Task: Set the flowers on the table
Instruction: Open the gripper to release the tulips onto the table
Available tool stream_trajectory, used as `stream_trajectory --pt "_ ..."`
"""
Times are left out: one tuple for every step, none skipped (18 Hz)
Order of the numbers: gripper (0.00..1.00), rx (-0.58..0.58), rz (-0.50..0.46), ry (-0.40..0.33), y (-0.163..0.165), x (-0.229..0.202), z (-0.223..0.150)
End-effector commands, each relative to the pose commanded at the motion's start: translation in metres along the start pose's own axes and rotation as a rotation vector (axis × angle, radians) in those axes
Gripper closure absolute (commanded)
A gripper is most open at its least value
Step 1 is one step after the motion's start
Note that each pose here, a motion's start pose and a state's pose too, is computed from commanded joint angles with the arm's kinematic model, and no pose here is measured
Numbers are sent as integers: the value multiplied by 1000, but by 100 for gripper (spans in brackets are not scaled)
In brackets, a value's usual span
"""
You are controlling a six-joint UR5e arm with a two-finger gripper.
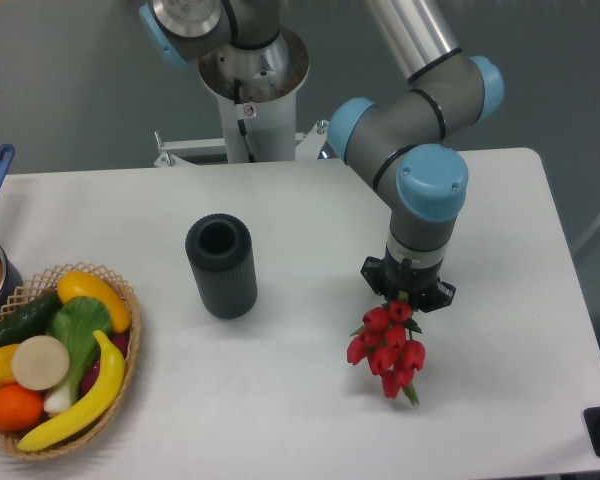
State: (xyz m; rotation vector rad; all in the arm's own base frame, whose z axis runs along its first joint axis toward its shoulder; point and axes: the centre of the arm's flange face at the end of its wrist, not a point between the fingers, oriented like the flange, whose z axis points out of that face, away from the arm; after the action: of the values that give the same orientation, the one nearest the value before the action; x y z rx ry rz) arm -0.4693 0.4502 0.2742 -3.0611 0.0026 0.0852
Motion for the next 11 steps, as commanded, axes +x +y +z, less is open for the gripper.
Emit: stream_trajectory --pt "0 -3 0 0 0 0 1" --pt "0 -3 1 2 0 2 2" --pt "0 -2 4 4 0 5 2" --pt "0 0 6 0 0 6 1" --pt "0 5 7 -11 1 7 1" --pt "0 10 7 -19 3 7 1" --pt "0 19 6 -33 4 8 -1" --pt "0 25 5 -46 6 11 -7" --pt "0 33 4 -62 9 15 -17" --pt "0 35 1 -67 15 18 -20" --pt "0 33 -14 -67 27 15 -21"
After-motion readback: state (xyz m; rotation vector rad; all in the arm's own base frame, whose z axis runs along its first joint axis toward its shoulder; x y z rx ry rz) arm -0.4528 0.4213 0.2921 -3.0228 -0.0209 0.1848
